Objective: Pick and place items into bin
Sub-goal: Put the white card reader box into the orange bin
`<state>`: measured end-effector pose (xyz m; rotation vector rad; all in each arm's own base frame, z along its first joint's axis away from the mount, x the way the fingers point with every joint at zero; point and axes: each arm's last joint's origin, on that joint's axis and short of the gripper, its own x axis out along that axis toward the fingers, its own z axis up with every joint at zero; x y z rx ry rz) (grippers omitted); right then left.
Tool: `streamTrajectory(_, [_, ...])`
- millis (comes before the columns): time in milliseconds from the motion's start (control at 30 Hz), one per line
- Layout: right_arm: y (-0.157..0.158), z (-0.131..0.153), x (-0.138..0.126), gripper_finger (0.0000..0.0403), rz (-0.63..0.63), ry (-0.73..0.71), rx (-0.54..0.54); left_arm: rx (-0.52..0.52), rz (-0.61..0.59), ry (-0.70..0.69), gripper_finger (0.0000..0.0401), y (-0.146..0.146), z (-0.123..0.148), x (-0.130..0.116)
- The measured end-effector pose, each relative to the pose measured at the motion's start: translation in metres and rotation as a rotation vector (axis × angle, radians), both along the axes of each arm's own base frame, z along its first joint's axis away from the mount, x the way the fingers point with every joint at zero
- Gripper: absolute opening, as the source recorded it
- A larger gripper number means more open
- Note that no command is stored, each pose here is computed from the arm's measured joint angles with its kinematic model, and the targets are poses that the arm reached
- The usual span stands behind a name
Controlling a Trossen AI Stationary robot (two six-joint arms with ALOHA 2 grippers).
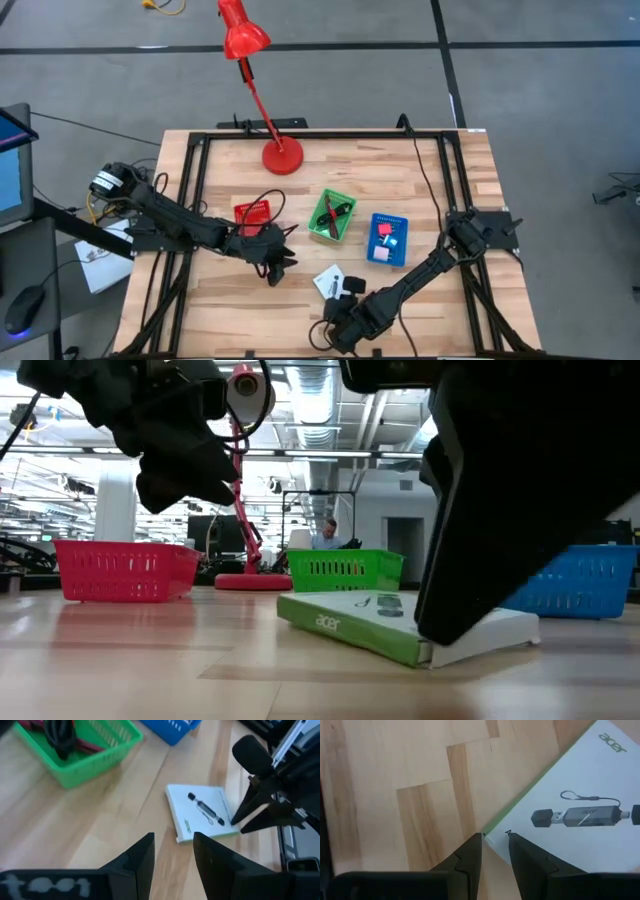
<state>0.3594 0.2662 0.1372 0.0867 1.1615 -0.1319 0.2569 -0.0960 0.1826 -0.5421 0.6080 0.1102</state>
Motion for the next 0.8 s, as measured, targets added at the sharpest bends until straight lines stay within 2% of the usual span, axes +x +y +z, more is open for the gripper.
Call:
streamTrajectory(300, [0.01, -0.003, -0.006, 0.0093, 0.016, 0.004, 0.016, -0.046, -0.022, -0.075, 0.0123, -0.005, 0.007, 0.003])
streamTrajectory(433, [0.015, -0.004, -0.006, 0.0093, 0.098, -0.062, -0.058, -0.033, -0.031, -0.096, 0.0123, -0.005, 0.008, 0.004])
streamTrajectory(800, [-0.025, -0.005, 0.053, 0.0093, 0.328, -0.229, -0.031, -0.025, -0.019, -0.078, 0.0123, -0.003, 0.007, 0.004])
